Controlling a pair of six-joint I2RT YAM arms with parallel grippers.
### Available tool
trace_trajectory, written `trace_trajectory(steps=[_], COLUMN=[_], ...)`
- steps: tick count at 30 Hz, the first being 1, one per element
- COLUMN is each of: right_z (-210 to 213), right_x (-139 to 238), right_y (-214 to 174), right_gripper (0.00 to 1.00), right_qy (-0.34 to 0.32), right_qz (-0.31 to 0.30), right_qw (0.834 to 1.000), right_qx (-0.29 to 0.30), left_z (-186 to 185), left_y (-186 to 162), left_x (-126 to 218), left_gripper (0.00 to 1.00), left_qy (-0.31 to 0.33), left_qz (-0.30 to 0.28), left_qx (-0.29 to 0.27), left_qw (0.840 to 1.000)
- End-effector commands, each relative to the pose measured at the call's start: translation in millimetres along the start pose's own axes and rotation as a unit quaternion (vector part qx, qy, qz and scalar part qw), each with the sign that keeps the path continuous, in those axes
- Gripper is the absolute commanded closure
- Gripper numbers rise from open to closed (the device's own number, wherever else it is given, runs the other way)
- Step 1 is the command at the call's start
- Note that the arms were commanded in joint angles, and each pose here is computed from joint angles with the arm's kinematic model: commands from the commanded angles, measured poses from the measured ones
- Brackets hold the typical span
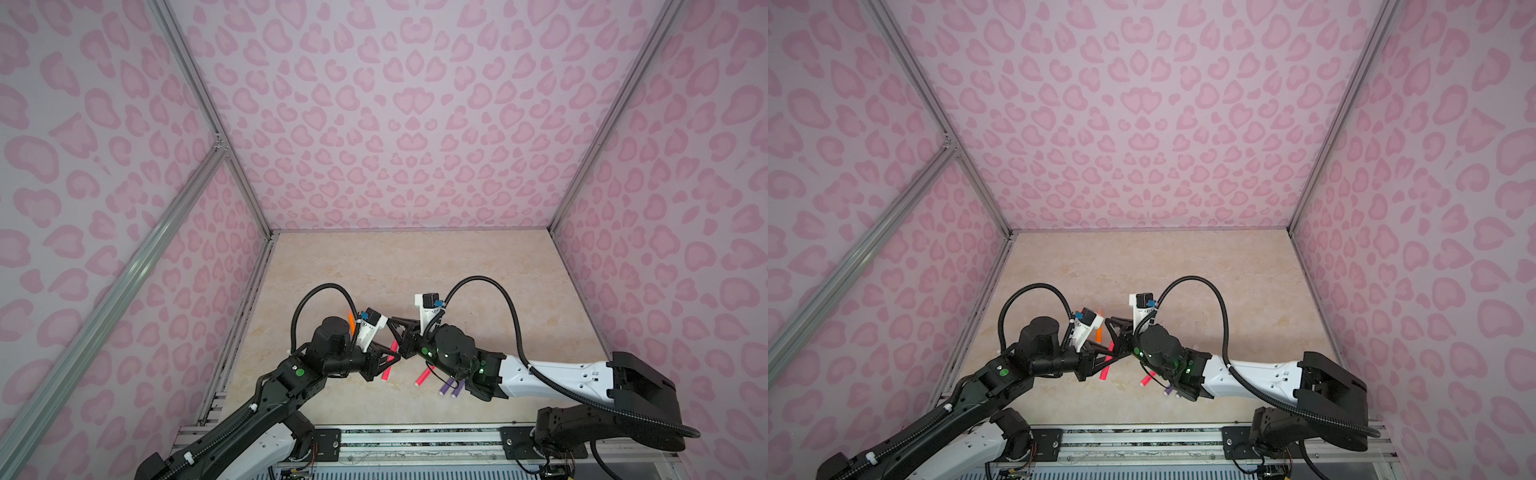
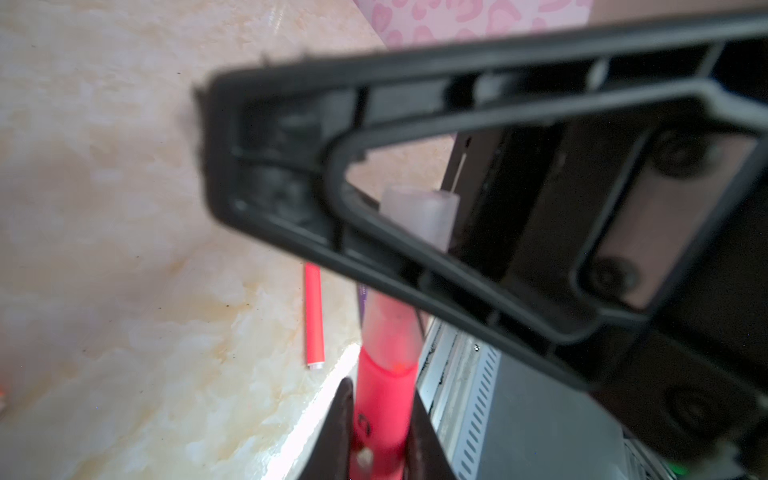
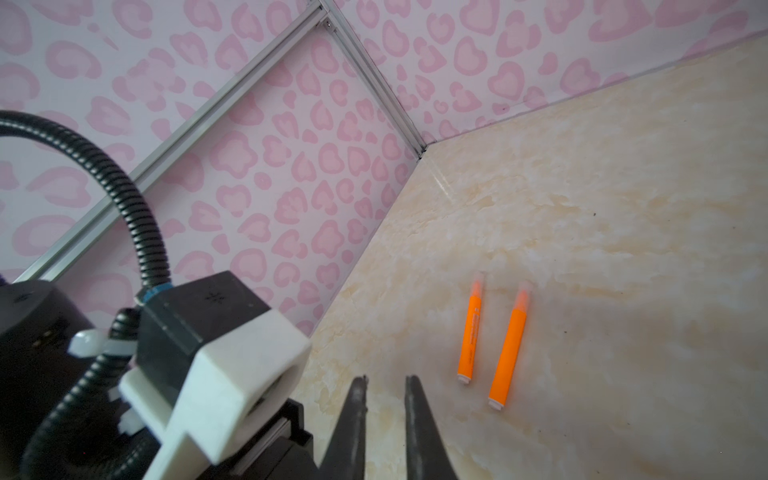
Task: Insert the pens into the pen caps
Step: 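Open the right gripper and withdraw it from the capped highlighter, then lower the capped pink highlighter and lay it on the table with the left gripper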
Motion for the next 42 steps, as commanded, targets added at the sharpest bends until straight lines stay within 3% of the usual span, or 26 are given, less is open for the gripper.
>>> trace_trajectory(steps=[1, 8, 15, 20, 24, 30, 35, 42], right_z=[24, 23, 20, 5, -16, -46, -75, -106], right_x=[19, 31, 38, 32, 29, 36, 46, 50], right_y=[-59, -51, -42, -30, -1, 43, 67, 78], right_gripper=[1.0, 1.0, 1.0, 1.0, 0.54, 0.21, 0.18, 0.18], right_qy=[0.104, 0.112, 0.101, 0.048, -0.005, -0.084, -0.148, -0.186], right_qz=[0.145, 0.138, 0.122, 0.099, 0.056, 0.007, -0.02, -0.044], right_qw=[0.984, 0.984, 0.987, 0.994, 0.998, 0.995, 0.988, 0.981], right_qx=[0.025, 0.025, 0.023, 0.029, 0.032, 0.043, 0.043, 0.033], left_z=[19, 1, 12, 35, 60, 100, 139, 178], left_y=[90, 103, 106, 98, 88, 71, 51, 22], left_x=[17, 20, 25, 31, 34, 32, 11, -34], left_gripper=[0.96, 0.96, 0.96, 0.96, 0.96, 0.96, 0.96, 0.97], left_qy=[0.054, 0.014, 0.051, 0.122, 0.188, 0.275, 0.337, 0.365], left_qz=[-0.185, -0.194, -0.208, -0.205, -0.202, -0.182, -0.116, 0.008], left_qx=[0.048, 0.038, 0.033, 0.037, 0.057, 0.092, 0.136, 0.172], left_qw=[0.98, 0.98, 0.976, 0.97, 0.959, 0.94, 0.924, 0.915])
Point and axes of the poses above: each gripper's point midway between its finger pads, its own x axis back along the fingers, its own z axis along the line the jaws close on, y = z × x, the point moved 1 cm from there along x, back along the fingers
